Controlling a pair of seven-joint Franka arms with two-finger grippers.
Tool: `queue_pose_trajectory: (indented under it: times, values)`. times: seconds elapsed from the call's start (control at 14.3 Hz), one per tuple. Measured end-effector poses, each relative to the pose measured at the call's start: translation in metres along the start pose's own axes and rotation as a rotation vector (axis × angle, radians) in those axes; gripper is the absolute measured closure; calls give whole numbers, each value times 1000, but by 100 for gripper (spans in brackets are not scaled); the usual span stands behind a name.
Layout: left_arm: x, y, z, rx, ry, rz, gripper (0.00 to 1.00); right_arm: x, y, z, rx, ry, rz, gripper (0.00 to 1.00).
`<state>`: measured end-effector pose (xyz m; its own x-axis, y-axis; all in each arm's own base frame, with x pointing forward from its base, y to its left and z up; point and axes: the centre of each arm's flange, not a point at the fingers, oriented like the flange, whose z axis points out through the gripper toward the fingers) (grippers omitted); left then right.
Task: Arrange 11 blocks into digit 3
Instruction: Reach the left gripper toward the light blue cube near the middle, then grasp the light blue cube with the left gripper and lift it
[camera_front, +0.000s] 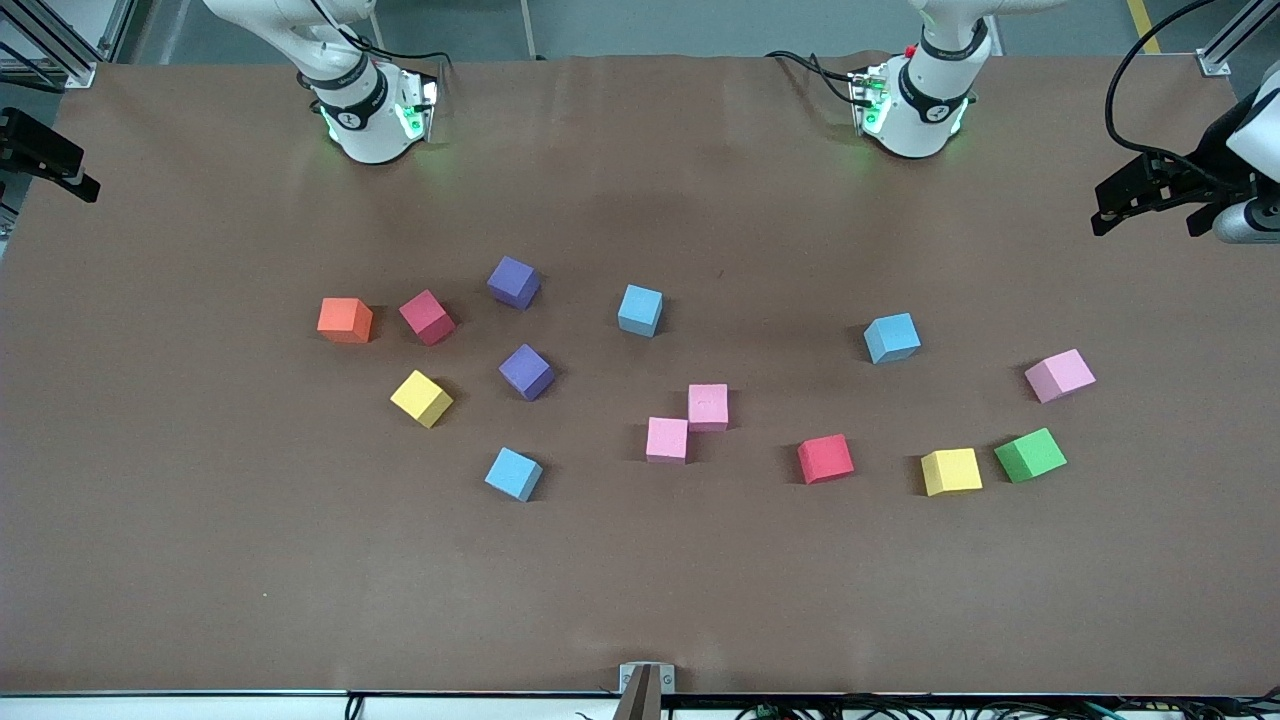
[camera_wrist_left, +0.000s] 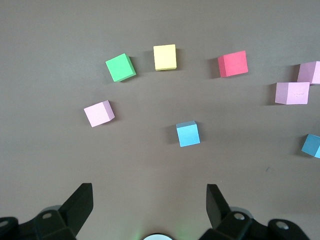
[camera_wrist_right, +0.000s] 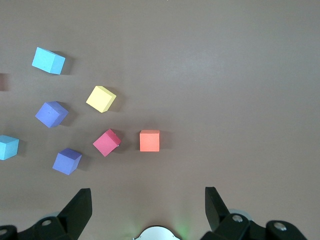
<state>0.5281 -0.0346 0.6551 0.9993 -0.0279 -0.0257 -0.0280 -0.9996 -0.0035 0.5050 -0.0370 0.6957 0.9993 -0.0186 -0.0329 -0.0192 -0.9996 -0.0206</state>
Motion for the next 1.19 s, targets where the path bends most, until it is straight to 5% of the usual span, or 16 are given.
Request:
queue_pose_trajectory:
  times: [0.56, 0.77, 1.19]
  values:
    - [6, 11, 11, -16, -22, 22, 0, 0, -4, 0, 0, 0, -35, 0]
    - [19, 75, 36, -57, -47, 64, 0, 0, -4, 0, 0, 0, -37, 0]
    - [24, 261, 124, -68, -84, -179, 0, 0, -3, 0, 0, -1, -39, 0]
